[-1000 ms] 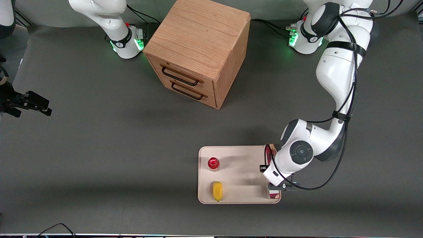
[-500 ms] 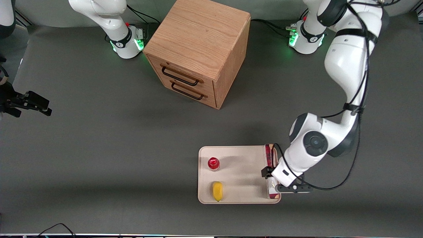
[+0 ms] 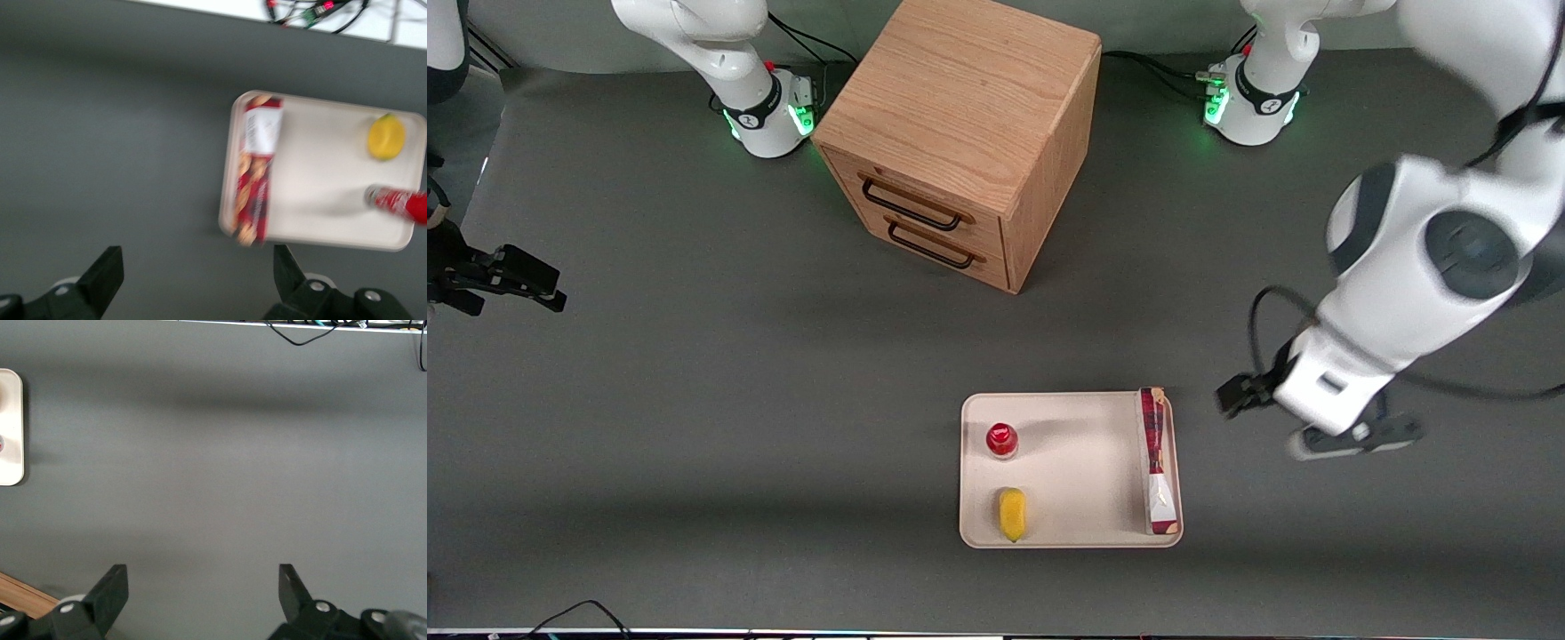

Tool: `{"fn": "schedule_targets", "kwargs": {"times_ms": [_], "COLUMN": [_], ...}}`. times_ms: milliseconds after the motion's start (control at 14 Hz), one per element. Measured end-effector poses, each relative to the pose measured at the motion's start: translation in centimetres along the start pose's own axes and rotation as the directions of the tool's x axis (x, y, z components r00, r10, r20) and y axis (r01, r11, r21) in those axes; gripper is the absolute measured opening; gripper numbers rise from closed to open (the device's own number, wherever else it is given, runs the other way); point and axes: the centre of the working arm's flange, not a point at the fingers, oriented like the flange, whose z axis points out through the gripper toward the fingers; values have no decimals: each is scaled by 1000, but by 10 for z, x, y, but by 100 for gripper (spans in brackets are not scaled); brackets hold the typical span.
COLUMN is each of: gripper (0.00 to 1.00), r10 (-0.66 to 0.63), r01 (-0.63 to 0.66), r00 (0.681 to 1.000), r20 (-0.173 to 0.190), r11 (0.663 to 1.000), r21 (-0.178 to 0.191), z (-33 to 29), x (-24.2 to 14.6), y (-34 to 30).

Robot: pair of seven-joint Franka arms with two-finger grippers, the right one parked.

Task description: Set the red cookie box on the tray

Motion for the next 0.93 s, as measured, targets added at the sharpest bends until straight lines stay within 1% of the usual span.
{"fn": "schedule_targets", "kwargs": {"times_ms": [71,143,214,286,357,500,714,929], "gripper": [100,100,100,100,100,100,100,100], "r10": [9,32,54,68,74,70,102,100], "r01": [-9,-34,-57,-72,-78,-75,-109,-105], "r00": [1000,999,997,995,993,993,990,990], "r20": [18,37,57,77,90,99,100,95], "r11": [1000,998,997,996,996,996,991,993], "r21": [28,46,49,44,42,56,73,50], "z": [-26,-48,-66,-80,-91,-105,-115,-104], "x": [-11,-22,-31,-39,-47,-65,-90,-102], "y": [-16,-34,-52,-69,-84,-104,-115,-118]}}
